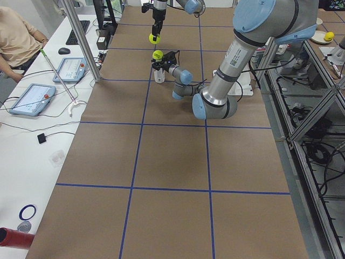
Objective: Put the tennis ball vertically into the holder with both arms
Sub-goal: 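Carry the second ball with the right gripper over the can, then push the second ball down into the can with the right gripper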
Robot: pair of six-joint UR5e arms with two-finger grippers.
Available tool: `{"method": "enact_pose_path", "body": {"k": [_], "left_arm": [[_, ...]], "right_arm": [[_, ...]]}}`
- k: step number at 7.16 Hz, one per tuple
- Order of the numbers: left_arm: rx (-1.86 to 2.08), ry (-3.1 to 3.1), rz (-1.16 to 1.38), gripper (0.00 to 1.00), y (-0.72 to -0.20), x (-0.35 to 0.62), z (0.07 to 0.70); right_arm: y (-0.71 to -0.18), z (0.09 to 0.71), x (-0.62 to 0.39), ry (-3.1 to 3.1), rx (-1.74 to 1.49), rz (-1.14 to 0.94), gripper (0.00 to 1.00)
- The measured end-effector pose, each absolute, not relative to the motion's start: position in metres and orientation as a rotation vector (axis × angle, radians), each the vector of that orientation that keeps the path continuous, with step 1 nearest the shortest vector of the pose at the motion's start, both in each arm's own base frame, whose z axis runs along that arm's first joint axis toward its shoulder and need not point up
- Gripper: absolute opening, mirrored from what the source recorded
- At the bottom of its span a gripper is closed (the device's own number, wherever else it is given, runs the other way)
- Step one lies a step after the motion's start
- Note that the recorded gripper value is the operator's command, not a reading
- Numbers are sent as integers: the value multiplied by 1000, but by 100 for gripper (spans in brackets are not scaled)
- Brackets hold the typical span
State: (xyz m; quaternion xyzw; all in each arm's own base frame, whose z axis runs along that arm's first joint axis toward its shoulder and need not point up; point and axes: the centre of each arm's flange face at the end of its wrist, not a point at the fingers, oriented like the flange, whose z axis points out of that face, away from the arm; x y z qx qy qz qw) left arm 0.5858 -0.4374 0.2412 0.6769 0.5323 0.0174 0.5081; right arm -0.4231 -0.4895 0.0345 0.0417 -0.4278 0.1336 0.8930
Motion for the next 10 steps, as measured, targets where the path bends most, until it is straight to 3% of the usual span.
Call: {"method": "enact_pose_path", "body": {"k": [6, 7, 10], "left_arm": [[1632, 1284, 42, 98, -437, 586, 242], [1632, 1284, 42, 98, -437, 586, 242], [1633, 1286, 41, 98, -437, 586, 241]], "right_arm": [[-483, 50, -467, -815, 116, 208, 0], [-483, 50, -467, -815, 120, 198, 99], [-485, 49, -467, -807, 151, 165, 100]]}}
